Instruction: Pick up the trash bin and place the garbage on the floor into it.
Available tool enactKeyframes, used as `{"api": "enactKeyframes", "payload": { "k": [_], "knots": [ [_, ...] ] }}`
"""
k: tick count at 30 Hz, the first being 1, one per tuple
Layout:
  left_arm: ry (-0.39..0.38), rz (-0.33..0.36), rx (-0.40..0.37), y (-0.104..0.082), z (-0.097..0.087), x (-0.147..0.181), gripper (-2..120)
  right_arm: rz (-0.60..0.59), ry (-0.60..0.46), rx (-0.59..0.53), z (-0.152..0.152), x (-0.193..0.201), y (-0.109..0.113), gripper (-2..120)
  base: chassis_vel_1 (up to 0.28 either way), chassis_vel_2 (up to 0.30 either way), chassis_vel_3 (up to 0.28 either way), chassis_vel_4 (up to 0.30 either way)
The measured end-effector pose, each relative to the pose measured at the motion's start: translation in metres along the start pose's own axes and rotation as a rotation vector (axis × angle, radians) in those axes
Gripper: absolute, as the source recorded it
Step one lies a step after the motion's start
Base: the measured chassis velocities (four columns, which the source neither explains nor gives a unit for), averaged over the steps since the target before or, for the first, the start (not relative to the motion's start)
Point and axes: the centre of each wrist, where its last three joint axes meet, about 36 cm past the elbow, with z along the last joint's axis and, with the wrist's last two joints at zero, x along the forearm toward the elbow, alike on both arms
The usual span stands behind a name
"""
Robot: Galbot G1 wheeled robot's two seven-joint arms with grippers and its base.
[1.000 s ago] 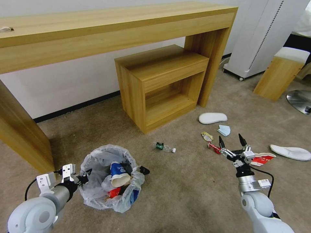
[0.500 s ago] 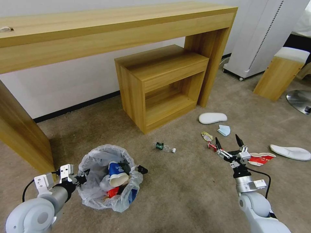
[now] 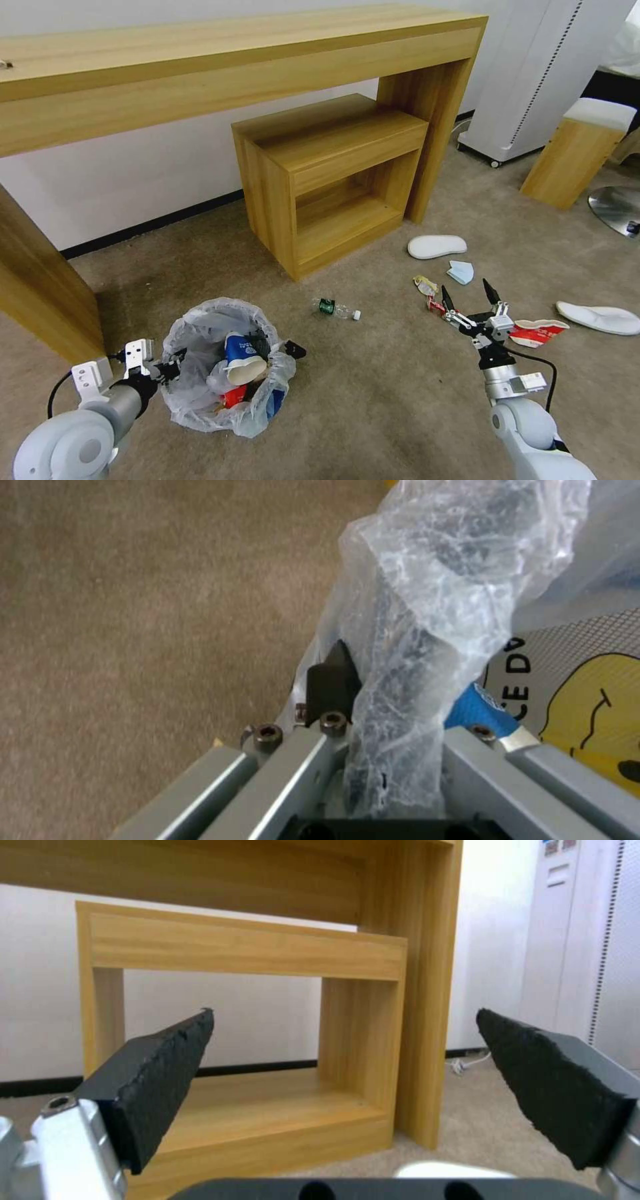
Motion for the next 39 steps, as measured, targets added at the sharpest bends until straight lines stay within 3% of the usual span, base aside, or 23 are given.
{"api": "enactKeyframes", "payload": {
  "k": [39],
  "knots": [
    [-0.004,-0.009,0.002,0.0021,0.0011,-0.0018,0,-0.032,-0.004,-0.005,0.0056,-0.0025,0.0036,100,-0.067,0.07,0.073,-0.069]
  ]
}}
